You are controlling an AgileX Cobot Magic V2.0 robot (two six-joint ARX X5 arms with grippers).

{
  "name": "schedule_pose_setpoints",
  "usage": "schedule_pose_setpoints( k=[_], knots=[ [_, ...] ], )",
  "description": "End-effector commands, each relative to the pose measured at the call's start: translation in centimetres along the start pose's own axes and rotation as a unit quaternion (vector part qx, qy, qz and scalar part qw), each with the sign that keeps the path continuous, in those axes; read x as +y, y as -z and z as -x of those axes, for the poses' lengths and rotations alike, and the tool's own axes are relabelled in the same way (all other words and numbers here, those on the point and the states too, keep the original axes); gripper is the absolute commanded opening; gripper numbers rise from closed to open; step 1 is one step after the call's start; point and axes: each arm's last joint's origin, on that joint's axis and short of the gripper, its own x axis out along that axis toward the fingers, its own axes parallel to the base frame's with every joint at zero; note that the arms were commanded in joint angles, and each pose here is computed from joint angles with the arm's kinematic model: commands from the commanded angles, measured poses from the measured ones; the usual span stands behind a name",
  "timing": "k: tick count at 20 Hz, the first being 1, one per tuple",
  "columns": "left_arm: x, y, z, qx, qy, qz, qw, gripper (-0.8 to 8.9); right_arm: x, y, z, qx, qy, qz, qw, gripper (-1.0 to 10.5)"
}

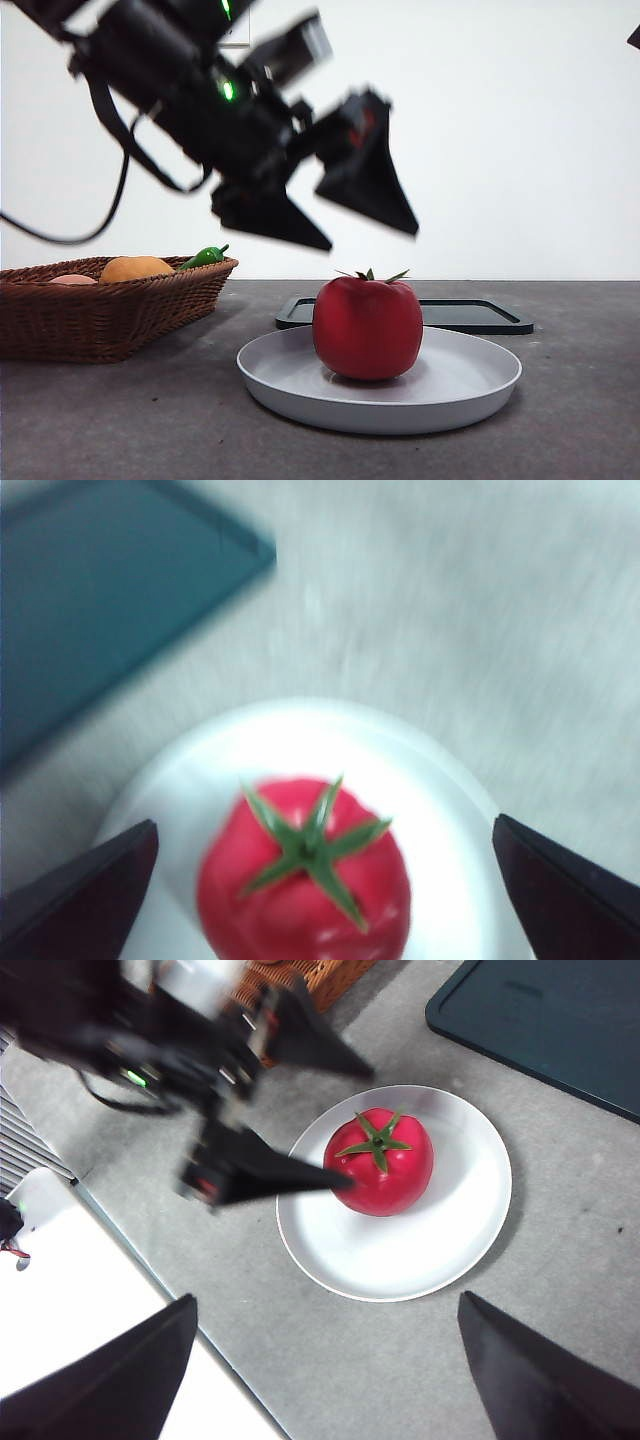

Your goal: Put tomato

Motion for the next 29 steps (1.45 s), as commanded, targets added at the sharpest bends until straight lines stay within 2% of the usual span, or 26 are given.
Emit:
schedule_pose_setpoints(
  k=[1,4,7,12,16,21,29],
  knots=[
    [0.0,-1.6,1.9,-0.027,-0.007,-0.002,1.000,5.62,0.2,-0.5,0.2,-0.006,-0.002,0.004,1.000,4.2],
    [0.6,-2.8,5.5,-0.049,-0.028,0.008,0.998,5.61,0.2,-0.5,0.2,-0.007,-0.002,0.005,1.000,4.2],
    [1.9,-3.4,10.0,-0.073,-0.070,0.040,0.994,5.61,0.2,-0.5,0.2,-0.008,-0.002,0.006,1.000,4.2],
    [3.5,-2.5,17.3,-0.085,-0.144,0.088,0.982,5.60,0.2,-0.6,0.2,-0.013,-0.001,0.009,1.000,4.2],
    [2.7,-0.6,21.0,-0.061,-0.092,0.121,0.987,5.58,0.1,-1.0,0.1,-0.024,-0.001,0.015,1.000,4.2],
    [0.5,1.5,22.5,-0.002,-0.001,0.154,0.988,5.58,-0.6,-1.4,-1.0,-0.007,-0.002,0.005,1.000,4.2],
    [-0.1,1.8,22.9,0.005,0.005,0.155,0.988,5.58,-1.3,-2.1,-3.5,0.034,-0.016,-0.005,0.999,4.2]
  ],
)
